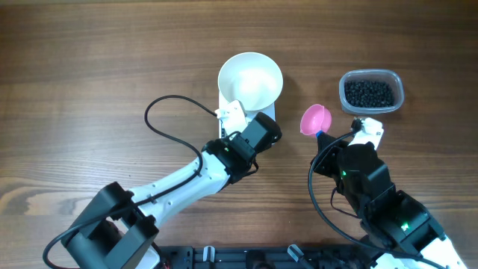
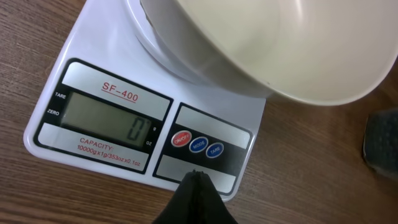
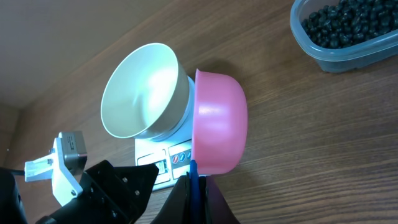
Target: Scoop item into bowl and weigh 150g on scale
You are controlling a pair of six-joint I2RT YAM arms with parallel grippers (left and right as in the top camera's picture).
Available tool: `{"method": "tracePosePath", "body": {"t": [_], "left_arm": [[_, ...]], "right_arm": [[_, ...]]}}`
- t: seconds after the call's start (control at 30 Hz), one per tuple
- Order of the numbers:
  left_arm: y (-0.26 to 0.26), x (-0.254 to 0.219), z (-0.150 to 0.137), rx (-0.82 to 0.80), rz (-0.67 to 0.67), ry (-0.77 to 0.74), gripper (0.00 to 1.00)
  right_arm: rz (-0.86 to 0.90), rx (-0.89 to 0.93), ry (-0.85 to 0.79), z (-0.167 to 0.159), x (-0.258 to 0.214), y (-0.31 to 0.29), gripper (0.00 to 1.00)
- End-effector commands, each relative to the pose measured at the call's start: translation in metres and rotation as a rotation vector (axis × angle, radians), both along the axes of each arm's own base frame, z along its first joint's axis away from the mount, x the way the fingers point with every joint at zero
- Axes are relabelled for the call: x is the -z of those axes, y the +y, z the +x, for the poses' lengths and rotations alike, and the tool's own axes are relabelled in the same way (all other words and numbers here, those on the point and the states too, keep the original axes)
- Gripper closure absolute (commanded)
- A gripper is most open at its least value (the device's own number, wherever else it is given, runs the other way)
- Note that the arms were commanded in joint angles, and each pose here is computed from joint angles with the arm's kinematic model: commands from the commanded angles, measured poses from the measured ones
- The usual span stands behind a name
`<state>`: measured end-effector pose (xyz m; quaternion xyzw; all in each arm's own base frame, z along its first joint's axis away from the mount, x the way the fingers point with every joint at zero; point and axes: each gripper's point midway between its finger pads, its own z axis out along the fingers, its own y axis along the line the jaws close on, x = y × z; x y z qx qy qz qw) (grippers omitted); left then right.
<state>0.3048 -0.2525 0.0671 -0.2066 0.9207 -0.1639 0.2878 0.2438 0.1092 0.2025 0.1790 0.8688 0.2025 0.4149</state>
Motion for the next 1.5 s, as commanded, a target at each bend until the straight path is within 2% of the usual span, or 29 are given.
{"method": "tracePosePath", "body": {"t": [0.0,0.97,1.47], "left_arm": [[-0.006,0.007,-0.007,0.016,0.007,0.014,0.96],[-0.01,0.022,-0.008,0.024,0.023,0.028,0.96],[-0.015,0.039,-0.003,-0.023,-0.002,0.039,0.96]], "right_arm": [[0.028,-0.001,-0.014,0.0,-0.008,0.001,0.96],[0.027,0.038,0.022,0.004,0.002,0.0,0.96],[0.011,0.1,-0.032,0.012,-0.007,-0.009,0.96]]}}
